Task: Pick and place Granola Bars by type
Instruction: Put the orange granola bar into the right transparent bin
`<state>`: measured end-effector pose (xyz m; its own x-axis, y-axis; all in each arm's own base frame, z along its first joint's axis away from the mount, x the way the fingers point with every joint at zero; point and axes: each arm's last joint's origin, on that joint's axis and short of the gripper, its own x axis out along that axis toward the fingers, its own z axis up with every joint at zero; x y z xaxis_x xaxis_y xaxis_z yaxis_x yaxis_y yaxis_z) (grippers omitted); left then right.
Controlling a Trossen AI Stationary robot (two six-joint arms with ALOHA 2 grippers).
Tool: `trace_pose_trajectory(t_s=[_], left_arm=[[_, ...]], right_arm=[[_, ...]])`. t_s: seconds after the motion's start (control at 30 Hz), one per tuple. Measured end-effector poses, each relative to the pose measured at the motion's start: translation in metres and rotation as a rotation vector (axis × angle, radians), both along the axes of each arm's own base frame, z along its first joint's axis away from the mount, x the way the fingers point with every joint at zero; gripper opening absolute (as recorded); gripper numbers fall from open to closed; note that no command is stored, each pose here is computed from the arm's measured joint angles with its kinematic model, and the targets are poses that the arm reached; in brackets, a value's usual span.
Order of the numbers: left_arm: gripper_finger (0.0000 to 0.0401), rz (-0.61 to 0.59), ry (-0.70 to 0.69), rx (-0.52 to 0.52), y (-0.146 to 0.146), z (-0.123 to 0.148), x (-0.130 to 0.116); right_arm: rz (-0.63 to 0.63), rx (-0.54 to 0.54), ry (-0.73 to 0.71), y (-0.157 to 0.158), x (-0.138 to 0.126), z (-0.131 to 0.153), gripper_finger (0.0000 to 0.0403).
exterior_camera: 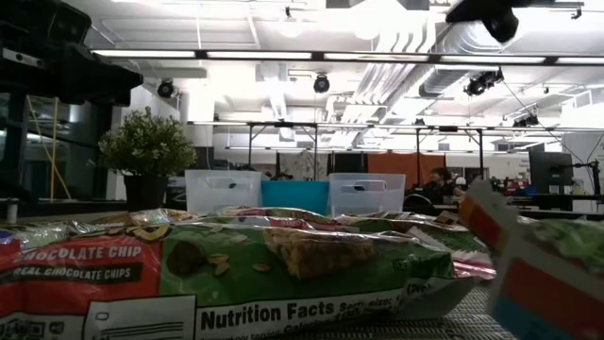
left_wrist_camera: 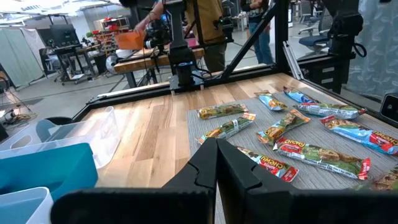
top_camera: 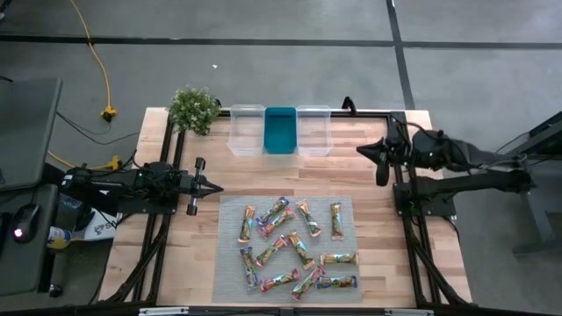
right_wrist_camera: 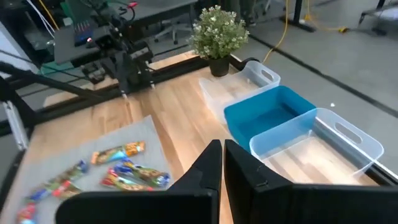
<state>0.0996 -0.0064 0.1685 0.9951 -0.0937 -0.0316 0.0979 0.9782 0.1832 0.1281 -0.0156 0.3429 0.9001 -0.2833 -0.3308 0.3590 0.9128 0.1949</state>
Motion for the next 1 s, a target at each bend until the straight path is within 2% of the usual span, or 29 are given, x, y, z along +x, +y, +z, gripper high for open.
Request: trace_pose_trajectory(t_s=[0.2, 0.37, 0.53, 0.73, 1.0], left_arm=[[0.0001, 0.000, 0.000, 0.000, 0.000, 0.000, 0.000], [0.0001, 0.000, 0.000, 0.000, 0.000, 0.000, 0.000], [0.0001, 0.000, 0.000, 0.000, 0.000, 0.000, 0.000], [0.0001, 0.000, 0.000, 0.000, 0.000, 0.000, 0.000], [0.0001, 0.000, 0.000, 0.000, 0.000, 0.000, 0.000]], right_arm=[[0.030, 0.033, 0.084, -0.001, 0.023, 0.038, 0.0000], [-0.023, 0.088, 0.261, -0.003, 0.048, 0.043, 0.0000], [-0.063, 0.171, 0.497, -0.004, 0.073, 0.024, 0.0000], [-0.089, 0.368, 0.726, -0.003, 0.098, -0.009, 0.0000], [-0.254, 0.590, 0.819, 0.003, 0.127, -0.040, 0.0000]])
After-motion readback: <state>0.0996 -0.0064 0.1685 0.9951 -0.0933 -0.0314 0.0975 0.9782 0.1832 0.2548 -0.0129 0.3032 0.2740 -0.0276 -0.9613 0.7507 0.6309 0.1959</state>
